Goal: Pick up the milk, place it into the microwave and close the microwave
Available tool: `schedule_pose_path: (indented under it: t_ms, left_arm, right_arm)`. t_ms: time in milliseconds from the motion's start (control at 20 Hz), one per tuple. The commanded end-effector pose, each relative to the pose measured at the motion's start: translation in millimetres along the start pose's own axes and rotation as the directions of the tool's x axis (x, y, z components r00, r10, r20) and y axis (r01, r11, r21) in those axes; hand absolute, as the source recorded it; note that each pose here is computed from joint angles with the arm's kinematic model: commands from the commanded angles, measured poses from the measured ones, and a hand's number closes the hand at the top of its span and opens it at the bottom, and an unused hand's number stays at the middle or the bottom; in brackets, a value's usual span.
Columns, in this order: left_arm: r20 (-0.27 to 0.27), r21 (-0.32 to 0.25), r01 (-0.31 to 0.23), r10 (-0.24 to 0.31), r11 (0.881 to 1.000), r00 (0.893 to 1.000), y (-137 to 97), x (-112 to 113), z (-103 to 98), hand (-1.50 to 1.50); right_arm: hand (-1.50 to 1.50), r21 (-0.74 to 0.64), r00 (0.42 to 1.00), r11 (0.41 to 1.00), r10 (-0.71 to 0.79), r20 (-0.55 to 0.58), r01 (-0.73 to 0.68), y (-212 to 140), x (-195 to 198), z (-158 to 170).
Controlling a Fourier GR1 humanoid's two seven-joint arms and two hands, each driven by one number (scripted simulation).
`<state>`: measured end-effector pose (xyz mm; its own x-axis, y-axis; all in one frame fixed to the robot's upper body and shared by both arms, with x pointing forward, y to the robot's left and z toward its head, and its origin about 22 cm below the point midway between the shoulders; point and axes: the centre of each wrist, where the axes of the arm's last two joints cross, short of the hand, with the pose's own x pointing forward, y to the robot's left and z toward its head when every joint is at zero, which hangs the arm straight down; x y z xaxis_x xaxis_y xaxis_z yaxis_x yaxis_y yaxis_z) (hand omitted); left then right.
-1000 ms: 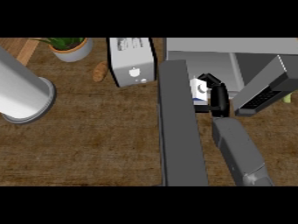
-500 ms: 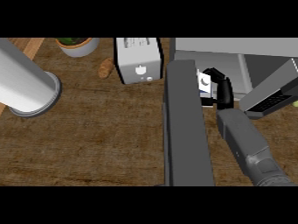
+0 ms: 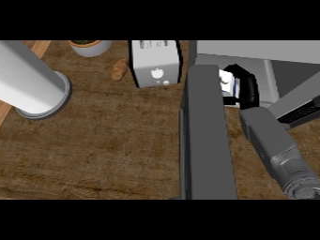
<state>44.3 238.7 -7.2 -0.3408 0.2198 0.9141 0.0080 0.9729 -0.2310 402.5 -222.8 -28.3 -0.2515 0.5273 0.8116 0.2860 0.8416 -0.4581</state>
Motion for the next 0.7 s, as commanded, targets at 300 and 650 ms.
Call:
schedule_pose_path:
  t_ms: [300, 650]
  left_arm:
    - [-0.002, -0.014, 0.005, -0.005, 1.0, 1.0, 7.4, -2.4, -3.8, -1.5]
    - [-0.008, -0.021, 0.002, -0.002, 1.0, 1.0, 6.8, -1.0, -5.5, -1.5]
  right_arm:
    - [1.5, -0.11, 0.996, 0.993, -0.026, 0.086, 0.035, -6.4, 10.1, -16.8]
    - [1.5, -0.258, 0.984, 0.958, 0.155, 0.092, -0.127, -16.4, 18.5, -32.9]
